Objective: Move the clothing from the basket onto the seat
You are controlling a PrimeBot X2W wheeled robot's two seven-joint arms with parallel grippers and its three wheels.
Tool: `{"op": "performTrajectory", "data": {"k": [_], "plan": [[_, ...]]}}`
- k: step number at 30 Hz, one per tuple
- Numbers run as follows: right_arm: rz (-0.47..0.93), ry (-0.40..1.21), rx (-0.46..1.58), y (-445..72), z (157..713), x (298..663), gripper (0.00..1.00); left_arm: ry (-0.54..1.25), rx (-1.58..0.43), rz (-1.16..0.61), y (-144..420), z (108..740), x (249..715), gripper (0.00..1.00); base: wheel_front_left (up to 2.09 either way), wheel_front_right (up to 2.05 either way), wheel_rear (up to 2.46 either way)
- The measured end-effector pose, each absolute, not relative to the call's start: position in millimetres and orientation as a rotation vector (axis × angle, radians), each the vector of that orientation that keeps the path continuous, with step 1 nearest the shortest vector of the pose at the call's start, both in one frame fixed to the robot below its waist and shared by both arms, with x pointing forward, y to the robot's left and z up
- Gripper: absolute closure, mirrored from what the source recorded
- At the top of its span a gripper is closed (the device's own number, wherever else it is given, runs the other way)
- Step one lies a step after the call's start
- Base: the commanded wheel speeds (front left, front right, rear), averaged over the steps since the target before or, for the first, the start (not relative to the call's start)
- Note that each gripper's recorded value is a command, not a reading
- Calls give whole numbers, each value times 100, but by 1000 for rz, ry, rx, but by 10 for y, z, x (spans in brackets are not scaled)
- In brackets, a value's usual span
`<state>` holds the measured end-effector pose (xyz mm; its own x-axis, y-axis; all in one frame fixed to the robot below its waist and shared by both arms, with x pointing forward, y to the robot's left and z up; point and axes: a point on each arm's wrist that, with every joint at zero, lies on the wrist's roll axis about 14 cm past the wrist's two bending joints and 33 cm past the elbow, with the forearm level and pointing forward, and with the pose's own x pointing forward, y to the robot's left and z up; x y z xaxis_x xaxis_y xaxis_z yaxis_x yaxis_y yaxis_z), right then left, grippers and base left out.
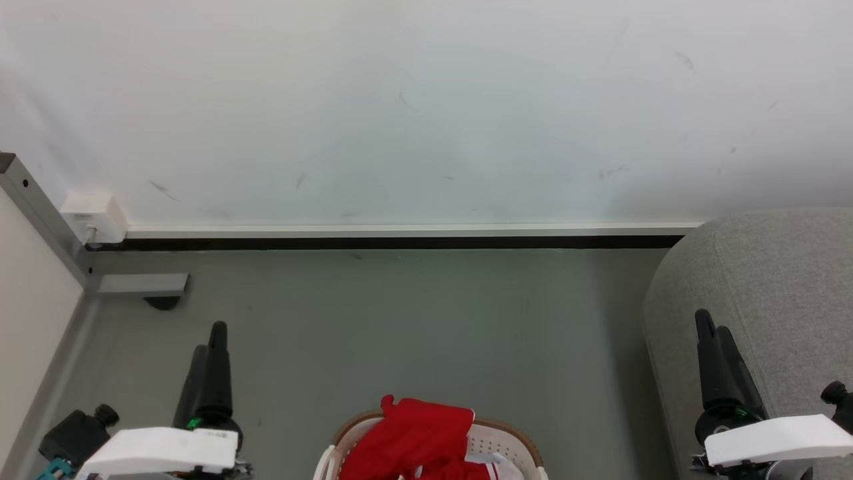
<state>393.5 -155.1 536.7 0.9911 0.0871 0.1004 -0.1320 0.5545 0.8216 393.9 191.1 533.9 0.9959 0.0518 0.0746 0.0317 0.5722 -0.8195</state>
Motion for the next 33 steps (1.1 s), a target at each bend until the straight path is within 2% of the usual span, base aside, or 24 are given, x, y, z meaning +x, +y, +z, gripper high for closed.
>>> {"op": "performTrajectory", "data": {"k": [15, 33], "plan": [[146, -49, 640, -1518, 5296, 3906, 0, -70, -615, 27, 1813, 5286, 3932, 0, 0, 0, 0], [162, -76, 434, -1467, 5300, 3897, 0, -94, -358, 6, 1682, 5333, 3961, 0, 0, 0, 0]]}}
